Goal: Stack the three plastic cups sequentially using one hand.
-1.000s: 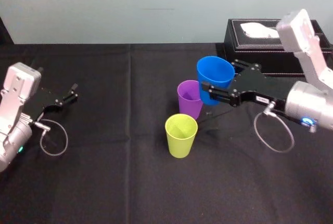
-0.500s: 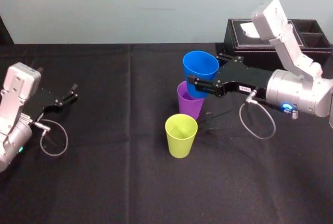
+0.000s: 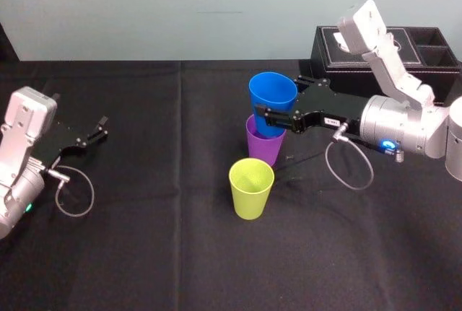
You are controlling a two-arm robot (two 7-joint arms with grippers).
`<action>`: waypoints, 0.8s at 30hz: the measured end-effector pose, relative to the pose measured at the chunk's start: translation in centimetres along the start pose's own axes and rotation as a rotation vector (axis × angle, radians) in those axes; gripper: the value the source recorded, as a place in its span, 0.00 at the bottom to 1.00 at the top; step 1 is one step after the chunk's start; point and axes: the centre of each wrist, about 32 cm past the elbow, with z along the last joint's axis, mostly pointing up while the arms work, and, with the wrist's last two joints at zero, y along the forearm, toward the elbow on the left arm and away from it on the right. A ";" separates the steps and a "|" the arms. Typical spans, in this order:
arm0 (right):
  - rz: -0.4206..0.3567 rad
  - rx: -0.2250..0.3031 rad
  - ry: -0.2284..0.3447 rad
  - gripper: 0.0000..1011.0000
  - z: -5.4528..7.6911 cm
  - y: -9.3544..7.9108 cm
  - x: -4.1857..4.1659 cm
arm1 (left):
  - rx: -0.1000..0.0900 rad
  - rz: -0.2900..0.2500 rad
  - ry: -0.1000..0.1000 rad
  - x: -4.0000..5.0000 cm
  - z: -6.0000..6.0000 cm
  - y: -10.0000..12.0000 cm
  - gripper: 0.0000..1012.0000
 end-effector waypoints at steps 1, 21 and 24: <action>0.000 0.000 0.000 0.72 0.0 0.0 0.02 | 0.000 0.000 0.000 0.00 0.0 0.0 1.00; -0.003 -0.020 0.006 0.72 -1.0 1.1 0.40 | 0.000 0.000 0.000 0.00 0.0 0.0 1.00; -0.002 -0.021 0.008 0.72 -1.1 1.3 0.40 | 0.000 0.000 0.000 0.00 0.0 0.0 1.00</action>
